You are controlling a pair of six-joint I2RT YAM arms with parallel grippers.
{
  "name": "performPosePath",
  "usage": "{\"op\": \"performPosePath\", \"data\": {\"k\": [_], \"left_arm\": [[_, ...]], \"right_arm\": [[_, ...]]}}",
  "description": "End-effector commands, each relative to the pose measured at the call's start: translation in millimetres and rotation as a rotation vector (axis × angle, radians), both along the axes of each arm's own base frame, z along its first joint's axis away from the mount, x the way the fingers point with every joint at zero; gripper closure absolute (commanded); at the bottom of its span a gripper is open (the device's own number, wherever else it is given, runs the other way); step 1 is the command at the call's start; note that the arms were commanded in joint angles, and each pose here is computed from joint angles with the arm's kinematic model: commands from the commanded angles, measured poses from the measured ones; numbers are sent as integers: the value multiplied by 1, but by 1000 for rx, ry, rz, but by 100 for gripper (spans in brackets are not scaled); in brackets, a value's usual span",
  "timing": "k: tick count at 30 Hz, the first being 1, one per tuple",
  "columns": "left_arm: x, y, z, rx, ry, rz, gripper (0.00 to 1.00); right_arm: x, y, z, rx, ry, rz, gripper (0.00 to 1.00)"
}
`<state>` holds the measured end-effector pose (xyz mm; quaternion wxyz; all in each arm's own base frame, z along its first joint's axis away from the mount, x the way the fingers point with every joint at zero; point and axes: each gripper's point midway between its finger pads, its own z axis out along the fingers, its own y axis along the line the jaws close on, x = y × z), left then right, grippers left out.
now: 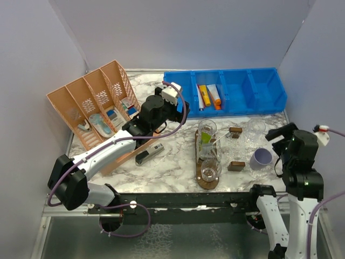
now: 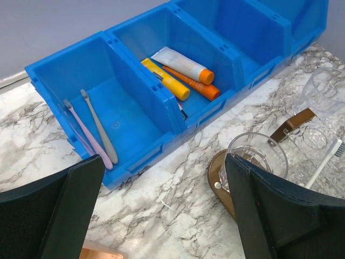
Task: Prepare toiletry sets of a toothbrush and toothpaste on the tray
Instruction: Place the cup on the tray, then pick up the toothpaste from the storage box.
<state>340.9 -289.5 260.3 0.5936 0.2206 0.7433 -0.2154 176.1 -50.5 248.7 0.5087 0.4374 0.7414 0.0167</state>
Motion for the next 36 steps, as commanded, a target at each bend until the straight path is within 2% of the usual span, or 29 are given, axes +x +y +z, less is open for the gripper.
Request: {"op": "performPosePath", "data": {"k": [1,6,12,16,20,22,28,31,36], "left_arm": [[6,2,17,-16,-32,18,2],[9,5,14,-8,-28,34,2],[16,10,8,3,-9,71,2],[20,15,9,-12,2,84,2],[26,22,8,-27,13,109,2],[28,25,8,-32,21,114,2],[33,32,8,-35,22,132,2],[35,35,8,-33,19,144,2],[36,36,8,-33,19,140,2]], "right_arm": [[56,58,35,-126,-150,503,22],[75,123,44,-82,-253,932,22],[104,156,51,23,-273,1178,22],[141,159,46,52,-228,1189,18],[185,176,36,-39,-137,1181,18],[214,185,13,-114,-17,1138,18],[284,202,-55,-294,297,1040,31],[317,203,-67,-314,324,970,42],[347,209,-78,-329,281,949,46]]}}
